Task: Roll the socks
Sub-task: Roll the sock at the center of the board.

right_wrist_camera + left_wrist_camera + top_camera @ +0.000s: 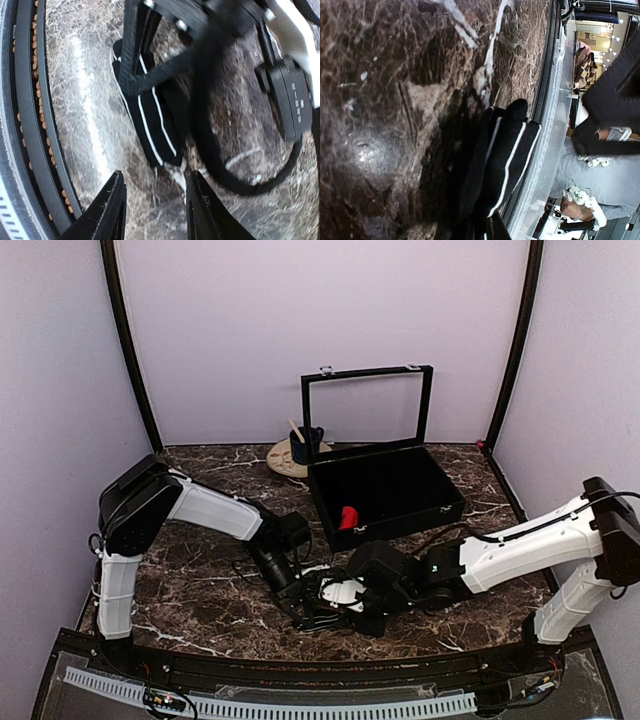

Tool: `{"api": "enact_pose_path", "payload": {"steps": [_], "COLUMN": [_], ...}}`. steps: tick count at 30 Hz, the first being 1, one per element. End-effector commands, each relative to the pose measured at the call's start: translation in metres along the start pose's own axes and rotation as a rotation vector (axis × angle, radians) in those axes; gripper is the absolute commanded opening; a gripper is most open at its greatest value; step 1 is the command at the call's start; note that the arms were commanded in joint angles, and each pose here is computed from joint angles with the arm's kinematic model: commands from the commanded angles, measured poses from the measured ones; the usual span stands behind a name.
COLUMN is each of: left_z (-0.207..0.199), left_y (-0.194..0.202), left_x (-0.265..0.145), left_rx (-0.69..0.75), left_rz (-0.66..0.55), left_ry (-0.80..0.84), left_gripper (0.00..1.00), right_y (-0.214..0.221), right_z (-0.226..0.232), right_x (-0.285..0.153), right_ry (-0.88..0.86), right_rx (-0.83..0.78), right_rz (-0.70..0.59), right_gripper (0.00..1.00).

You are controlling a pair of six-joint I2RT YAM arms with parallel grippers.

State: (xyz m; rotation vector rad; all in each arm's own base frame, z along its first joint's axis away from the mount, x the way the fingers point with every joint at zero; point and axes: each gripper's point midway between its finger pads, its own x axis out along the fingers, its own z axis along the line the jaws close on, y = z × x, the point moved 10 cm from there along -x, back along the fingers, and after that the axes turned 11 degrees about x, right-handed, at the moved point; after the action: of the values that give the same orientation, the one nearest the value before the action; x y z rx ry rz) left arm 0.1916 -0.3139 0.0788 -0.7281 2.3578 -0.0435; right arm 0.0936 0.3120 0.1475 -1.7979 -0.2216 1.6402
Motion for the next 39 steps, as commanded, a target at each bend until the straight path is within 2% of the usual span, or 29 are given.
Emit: {"api": "enact_pose_path", "payload": {"steps": [1,16,29,34,39], "left_z": [0.012,0.015,0.014,0.014,0.015], "left_y": [0.014,0.017,0.018,0.019,0.019], "left_x": [0.007,0.008,0.008,0.008,0.008], "left_rx": [-0.070,-0.091,-0.096,-0.095,-0.096], "left_rz": [0.083,0.097,0.103,0.105,0.106], "left_ry": [-0.030,0.002,0.009,0.008,-0.001], "left_gripper": [0.00,0.00,0.00,0.00,0.00], "right_y": [-0.013,-0.019,-0.012,-0.006,0.000], "right_z": [0.008,0.023,0.022,0.020,0.014], "right_x": [0.008,0.036,0.054,0.058,0.063], "right_ry": [0.019,0.015,0.020,0.013,-0.006], "right_rx": [-0.089,-0.217,-0.245,-0.239,-0.204], "right_rz": [-0.007,0.048,0.106,0.138,0.181], "right_gripper": [0.38,0.40,0.39,0.31,0.16]}}
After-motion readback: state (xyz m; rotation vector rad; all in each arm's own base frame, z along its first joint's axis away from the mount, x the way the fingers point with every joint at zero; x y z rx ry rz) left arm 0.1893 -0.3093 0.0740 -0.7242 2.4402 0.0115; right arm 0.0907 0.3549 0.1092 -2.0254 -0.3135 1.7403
